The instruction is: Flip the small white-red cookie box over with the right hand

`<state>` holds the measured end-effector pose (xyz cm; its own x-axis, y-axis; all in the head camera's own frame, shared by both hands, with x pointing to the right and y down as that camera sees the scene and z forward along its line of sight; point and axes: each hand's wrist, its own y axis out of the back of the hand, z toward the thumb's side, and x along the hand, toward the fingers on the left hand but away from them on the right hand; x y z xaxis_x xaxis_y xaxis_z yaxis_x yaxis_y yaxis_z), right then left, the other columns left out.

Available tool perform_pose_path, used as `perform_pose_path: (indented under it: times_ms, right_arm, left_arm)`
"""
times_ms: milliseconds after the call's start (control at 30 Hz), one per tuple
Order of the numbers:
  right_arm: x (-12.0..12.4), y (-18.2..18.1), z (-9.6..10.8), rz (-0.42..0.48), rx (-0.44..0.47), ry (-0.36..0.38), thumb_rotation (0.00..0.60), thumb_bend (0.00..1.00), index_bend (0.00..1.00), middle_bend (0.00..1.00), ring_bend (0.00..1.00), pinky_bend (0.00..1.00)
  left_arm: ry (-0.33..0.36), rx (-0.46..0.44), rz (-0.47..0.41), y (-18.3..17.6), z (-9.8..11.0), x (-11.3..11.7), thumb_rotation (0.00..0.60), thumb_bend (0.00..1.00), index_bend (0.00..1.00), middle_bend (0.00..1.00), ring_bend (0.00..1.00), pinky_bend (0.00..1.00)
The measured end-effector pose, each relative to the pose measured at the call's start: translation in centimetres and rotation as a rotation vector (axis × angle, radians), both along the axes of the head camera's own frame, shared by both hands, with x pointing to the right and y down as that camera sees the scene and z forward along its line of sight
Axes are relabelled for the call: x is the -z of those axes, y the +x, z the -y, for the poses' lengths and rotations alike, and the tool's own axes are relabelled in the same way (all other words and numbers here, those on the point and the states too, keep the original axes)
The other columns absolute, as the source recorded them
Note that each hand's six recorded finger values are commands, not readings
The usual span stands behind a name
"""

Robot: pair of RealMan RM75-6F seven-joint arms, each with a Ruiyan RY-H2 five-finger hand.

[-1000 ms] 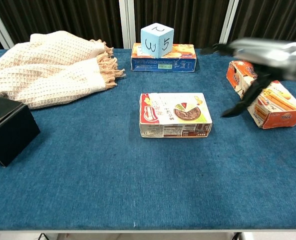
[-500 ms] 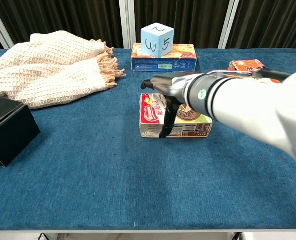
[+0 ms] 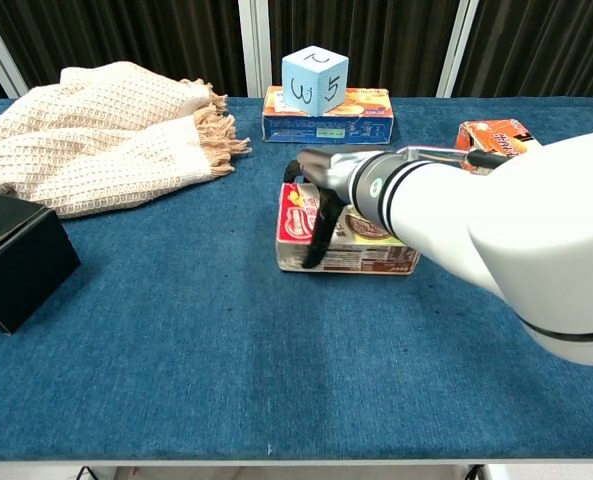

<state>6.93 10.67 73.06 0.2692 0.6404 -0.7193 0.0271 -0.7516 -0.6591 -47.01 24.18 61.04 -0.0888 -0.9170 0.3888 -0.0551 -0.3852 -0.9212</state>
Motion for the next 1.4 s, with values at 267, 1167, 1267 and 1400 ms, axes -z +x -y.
perform_pose_path:
  times_ms: [267,1167,1267,1400]
  right_arm:
    - [2.7,2.1,2.2,0.219,-0.116,0.038,0.600,0.16,0.31,0.40,0.36,0.37]
    - [-1.8,5.7,0.4,1.108,-0.548,-0.036,0.600,0.16,0.19,0.40,0.30,0.25]
    - [-2.2,5.4,0.0,1.126,-0.532,-0.039,0.600,0.16,0.14,0.40,0.26,0.21]
    - [-2.5,5.4,-0.6,1.135,-0.504,-0.047,0.600,0.16,0.07,0.36,0.22,0.17]
  left_arm:
    - [0.007,0.001,-0.002,0.1,0.0,0.2,0.600,0.00,0.09,0.06,0.00,0.00]
    - [0.007,-0.019,-0.003,1.5,0.6,0.6,0.600,0.00,0.09,0.06,0.00,0.00]
    - [0.004,-0.019,-0.002,1.5,0.6,0.6,0.600,0.00,0.09,0.06,0.00,0.00]
    - [-0.002,-0.017,-0.001,1.5,0.6,0.5,0.600,0.00,0.09,0.06,0.00,0.00]
